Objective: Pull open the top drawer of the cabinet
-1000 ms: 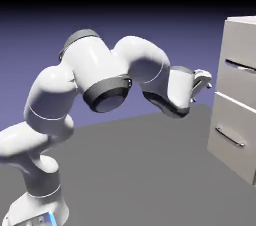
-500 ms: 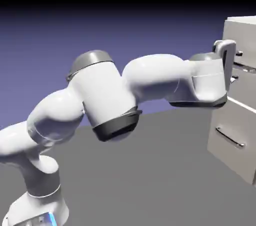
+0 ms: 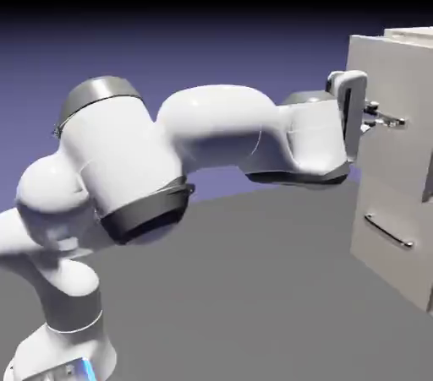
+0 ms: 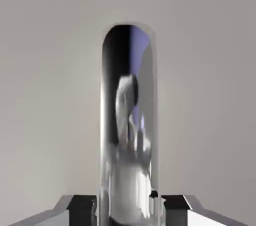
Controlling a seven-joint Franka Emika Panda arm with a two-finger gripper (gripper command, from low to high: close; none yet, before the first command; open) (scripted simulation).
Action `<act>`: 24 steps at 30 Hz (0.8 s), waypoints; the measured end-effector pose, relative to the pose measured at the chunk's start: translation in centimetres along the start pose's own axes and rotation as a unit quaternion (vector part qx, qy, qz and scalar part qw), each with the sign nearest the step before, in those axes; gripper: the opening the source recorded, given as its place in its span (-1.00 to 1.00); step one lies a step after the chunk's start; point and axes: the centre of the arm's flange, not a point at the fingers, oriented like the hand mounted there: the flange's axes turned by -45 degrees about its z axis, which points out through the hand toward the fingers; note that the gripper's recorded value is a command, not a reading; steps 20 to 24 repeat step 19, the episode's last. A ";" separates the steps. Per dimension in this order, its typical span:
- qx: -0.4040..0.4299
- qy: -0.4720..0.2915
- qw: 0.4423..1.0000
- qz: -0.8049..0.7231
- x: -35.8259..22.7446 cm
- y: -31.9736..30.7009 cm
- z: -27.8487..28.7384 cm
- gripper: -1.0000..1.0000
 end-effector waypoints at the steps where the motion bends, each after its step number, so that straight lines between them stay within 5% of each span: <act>1: 0.000 0.000 1.000 0.000 0.0 0.0 -1.0 -1.00; 16: 0.000 0.000 1.000 0.000 0.0 0.0 -16.8 -1.00; 17: 0.000 0.000 1.000 0.000 0.0 0.0 -16.9 1.00; 24: 0.000 0.000 1.000 0.000 0.0 0.0 -16.9 1.00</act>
